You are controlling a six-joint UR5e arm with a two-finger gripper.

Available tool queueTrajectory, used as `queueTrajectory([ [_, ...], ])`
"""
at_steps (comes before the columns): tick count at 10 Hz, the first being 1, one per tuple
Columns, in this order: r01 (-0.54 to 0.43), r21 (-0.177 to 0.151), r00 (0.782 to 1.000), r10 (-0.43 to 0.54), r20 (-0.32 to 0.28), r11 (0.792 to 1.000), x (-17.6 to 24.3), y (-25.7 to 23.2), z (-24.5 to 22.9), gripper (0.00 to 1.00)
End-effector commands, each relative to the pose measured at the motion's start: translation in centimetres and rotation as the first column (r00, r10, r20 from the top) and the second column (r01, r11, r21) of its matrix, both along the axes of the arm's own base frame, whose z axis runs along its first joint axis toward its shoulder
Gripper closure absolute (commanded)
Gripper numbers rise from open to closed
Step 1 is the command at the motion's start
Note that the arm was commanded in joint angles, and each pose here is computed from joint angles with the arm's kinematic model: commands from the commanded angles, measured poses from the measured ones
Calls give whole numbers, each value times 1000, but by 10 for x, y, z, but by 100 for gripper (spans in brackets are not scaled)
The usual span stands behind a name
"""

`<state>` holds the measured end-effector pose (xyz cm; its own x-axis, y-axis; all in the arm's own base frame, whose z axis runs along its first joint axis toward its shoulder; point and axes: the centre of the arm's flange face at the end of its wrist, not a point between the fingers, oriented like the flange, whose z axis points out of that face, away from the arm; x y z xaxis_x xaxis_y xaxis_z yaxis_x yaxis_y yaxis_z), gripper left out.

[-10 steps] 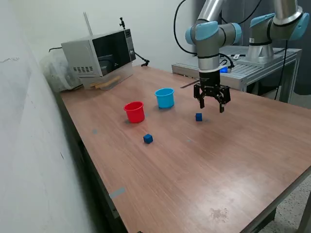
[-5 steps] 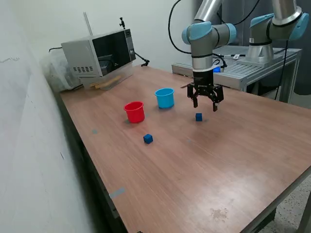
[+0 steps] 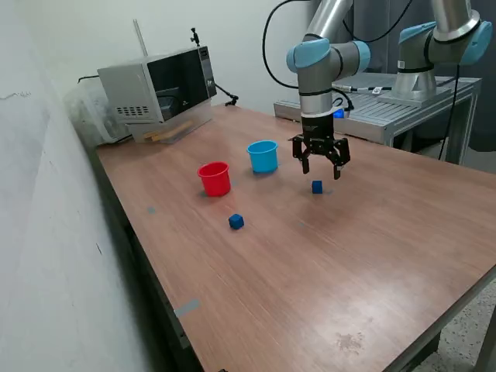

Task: Place red objects in the red bin, and blue objects in the blue bin.

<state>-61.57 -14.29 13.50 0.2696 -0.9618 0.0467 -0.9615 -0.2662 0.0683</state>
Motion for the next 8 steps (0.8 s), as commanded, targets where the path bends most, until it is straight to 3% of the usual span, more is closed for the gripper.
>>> queueTrajectory([
  [1, -52, -2, 999, 52, -3, 999, 2, -6, -2, 0],
  [8, -94, -8, 996, 94, -1, 996, 4, -9, -13, 0],
])
